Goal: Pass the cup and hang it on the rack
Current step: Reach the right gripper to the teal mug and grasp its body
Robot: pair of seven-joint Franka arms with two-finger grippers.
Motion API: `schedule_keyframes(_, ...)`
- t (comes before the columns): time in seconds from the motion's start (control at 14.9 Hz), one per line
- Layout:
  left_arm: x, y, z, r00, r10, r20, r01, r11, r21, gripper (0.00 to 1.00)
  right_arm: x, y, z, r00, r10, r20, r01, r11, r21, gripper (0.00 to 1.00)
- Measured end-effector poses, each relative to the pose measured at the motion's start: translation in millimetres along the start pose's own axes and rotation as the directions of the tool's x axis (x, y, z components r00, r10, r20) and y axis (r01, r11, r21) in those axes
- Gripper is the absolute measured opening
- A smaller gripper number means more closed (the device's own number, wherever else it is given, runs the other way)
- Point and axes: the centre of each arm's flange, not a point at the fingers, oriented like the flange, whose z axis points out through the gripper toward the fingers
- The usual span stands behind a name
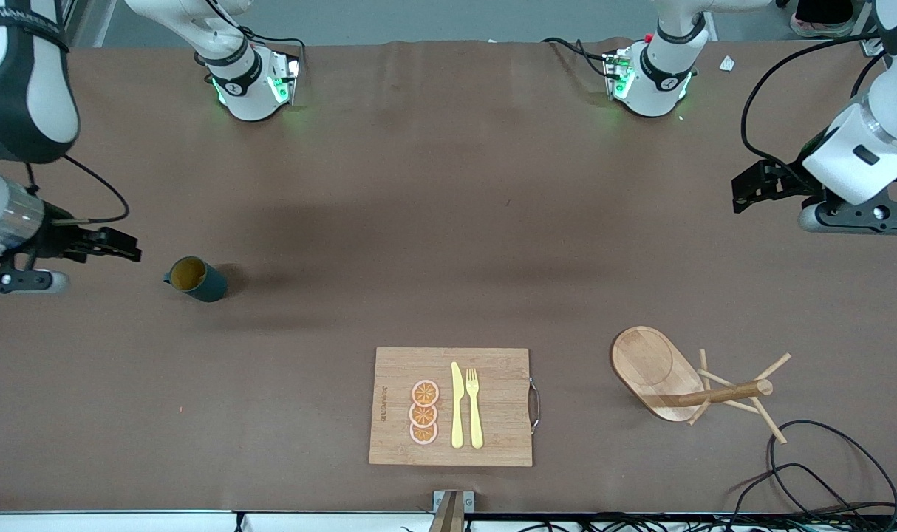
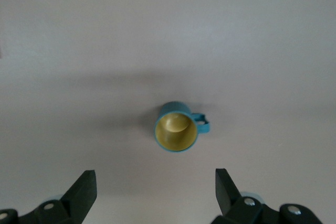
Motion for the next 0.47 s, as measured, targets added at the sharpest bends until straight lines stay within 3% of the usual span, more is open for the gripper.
schedule_keyframes(0.27, 1, 1, 2, 1.0, 0.0, 0.002, 0.0, 1.0, 0.0, 1.0, 5, -13, 57, 0.996, 0.054, 0.073, -0.054, 0.999, 0.0, 1.0)
schedule_keyframes(0.47, 1, 1, 2, 1.0, 0.0, 0.002, 0.0, 1.0, 0.0, 1.0, 8, -22, 95, 0.994, 0.071, 0.087, -0.07, 0.997, -0.011, 1.0)
